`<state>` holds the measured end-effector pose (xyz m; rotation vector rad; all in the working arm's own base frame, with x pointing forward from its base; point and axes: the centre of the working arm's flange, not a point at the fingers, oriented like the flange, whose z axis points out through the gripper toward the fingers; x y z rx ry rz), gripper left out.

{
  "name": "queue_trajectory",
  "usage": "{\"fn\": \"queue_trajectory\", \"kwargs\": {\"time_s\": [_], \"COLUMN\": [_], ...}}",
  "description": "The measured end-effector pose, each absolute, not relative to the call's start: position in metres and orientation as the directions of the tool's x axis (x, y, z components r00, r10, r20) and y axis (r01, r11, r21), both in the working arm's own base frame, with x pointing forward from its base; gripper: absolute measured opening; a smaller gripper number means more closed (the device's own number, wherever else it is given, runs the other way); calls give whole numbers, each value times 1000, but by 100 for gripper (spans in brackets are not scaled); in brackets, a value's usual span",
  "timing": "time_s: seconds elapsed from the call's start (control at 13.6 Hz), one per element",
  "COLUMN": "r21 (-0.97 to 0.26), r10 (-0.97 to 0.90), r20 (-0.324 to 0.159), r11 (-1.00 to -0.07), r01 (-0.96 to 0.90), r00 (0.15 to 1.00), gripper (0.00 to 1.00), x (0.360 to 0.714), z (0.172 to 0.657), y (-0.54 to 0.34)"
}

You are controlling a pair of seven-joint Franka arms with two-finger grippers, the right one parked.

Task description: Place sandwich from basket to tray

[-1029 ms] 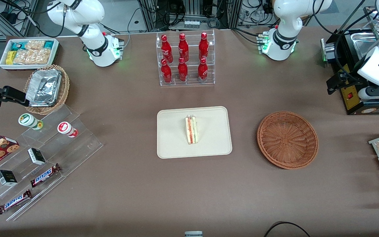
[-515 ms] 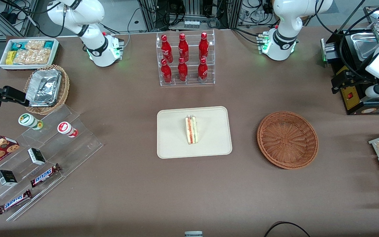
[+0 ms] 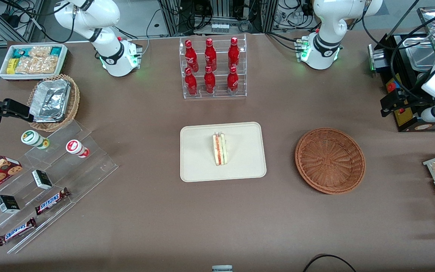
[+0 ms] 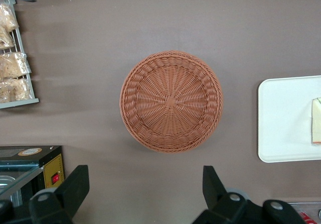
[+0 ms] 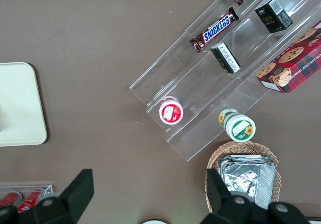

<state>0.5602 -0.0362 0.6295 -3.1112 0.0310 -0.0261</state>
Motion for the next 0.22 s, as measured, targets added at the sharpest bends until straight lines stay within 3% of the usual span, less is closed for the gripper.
{"fn": "queue_trajectory", "kwargs": {"time_s": [0.22], "r21": [-30], "r10": [-13], "r20": [15], "r11": [-999], "r01": [-13], "r00": [1000], "gripper": [100], "x": [562], "z": [629], "y": [-33]}}
